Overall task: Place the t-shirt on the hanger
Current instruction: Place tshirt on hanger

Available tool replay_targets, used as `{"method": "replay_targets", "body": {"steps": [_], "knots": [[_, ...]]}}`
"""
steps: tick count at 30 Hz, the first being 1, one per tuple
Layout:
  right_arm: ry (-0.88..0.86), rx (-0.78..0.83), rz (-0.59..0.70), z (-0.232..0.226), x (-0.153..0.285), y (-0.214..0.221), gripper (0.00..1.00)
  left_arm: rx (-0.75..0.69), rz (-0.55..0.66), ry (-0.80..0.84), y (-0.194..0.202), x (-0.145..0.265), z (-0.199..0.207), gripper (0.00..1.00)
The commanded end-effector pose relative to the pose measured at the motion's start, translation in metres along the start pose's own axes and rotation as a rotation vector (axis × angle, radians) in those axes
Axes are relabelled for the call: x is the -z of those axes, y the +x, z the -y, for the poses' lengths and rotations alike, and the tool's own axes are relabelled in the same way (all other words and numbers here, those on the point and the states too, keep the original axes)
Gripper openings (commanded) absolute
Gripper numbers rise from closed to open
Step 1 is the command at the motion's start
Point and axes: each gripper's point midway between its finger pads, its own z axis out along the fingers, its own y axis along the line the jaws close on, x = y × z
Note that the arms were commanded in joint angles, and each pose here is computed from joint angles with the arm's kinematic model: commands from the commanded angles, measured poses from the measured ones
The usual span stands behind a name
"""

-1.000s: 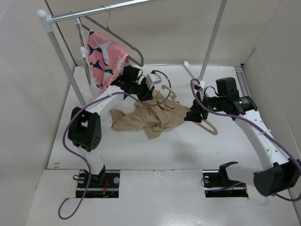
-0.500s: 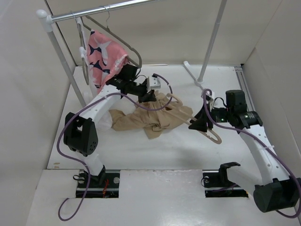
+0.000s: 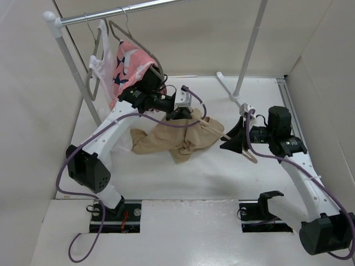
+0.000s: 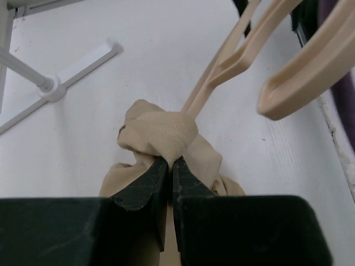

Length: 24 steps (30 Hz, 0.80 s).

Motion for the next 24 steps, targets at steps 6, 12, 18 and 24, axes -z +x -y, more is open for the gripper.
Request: {"method": "replay_targets", "body": {"steps": [6,12,18,24], "knots": [[-0.004,0.172,0.094,0.025,-0.002,-0.029,0.00,-0.174,0.020,0.021,-0.036,0.025,0.034,0.21],[-0.059,0.188,0.095,0.021,-0.004,-0.026,0.00,-0.183,-0.066,-0.245,-0.016,0.031,-0.012,0.69],[-0.106,0.207,0.098,0.010,-0.007,-0.024,0.00,-0.241,-0.052,-0.397,-0.022,0.038,-0.041,0.72],[-0.151,0.169,0.084,0.008,-0.013,-0.014,0.00,-0.281,-0.051,-0.366,-0.018,0.035,-0.034,0.75]]}}
